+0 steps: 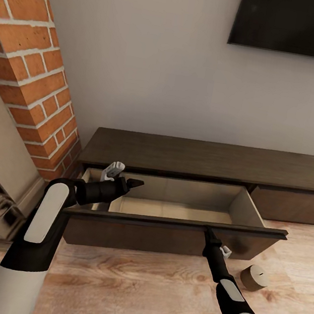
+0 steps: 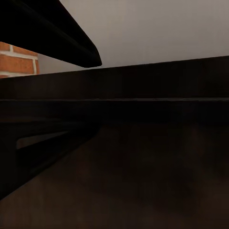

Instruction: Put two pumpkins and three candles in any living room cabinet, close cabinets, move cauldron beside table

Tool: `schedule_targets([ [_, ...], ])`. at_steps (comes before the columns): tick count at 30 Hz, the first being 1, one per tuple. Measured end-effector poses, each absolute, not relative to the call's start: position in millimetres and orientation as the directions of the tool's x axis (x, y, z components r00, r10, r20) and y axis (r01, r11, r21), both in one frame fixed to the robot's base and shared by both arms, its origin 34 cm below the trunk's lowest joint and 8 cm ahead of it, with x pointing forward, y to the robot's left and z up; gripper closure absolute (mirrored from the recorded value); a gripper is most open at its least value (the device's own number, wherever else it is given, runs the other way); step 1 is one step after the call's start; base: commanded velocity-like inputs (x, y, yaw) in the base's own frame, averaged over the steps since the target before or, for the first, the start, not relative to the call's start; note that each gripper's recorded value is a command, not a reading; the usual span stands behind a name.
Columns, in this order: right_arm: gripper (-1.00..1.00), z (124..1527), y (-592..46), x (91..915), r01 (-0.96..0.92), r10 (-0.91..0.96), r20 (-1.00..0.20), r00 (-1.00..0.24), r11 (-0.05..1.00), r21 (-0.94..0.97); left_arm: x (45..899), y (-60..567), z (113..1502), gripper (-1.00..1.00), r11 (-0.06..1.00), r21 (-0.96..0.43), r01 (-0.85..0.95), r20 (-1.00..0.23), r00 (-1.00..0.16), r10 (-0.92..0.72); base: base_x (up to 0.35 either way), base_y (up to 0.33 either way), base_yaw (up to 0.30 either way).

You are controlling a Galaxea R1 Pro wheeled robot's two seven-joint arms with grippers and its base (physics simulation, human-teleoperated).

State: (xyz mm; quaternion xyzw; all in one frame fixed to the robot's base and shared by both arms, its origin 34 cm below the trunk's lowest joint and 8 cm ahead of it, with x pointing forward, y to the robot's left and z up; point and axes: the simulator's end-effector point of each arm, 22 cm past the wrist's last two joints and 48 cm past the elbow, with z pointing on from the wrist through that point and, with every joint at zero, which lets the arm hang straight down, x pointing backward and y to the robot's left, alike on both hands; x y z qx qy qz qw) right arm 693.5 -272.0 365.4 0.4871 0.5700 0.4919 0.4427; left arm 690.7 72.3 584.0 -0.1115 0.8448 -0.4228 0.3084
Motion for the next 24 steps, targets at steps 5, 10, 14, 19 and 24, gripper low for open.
schedule_targets([
  [5,1.00,365,-272,695,0.123,0.991,-0.026,-0.133,0.042,0.992,691,74,584,-1.00,0.615,-0.786,0.071,-0.425,-0.784,-0.452,-0.048,0.000,0.000],
  [10,-1.00,374,-280,694,0.084,0.994,-0.012,-0.107,0.022,0.996,691,74,584,-1.00,0.614,-0.786,0.070,-0.424,-0.784,-0.453,-0.116,0.000,0.000],
  [14,-1.00,378,-281,694,0.068,0.995,-0.006,-0.102,0.012,0.998,691,74,585,-1.00,0.614,-0.786,0.070,-0.424,-0.784,-0.454,-0.030,0.000,0.000],
  [19,-1.00,378,-281,694,0.068,0.995,-0.006,-0.102,0.013,0.998,691,74,585,-1.00,0.614,-0.786,0.070,-0.424,-0.784,-0.454,-0.009,0.000,0.000],
  [24,-1.00,378,-280,694,0.068,0.995,-0.006,-0.103,0.013,0.998,691,74,585,-1.00,0.614,-0.786,0.070,-0.424,-0.784,-0.454,-0.003,0.000,0.000],
])
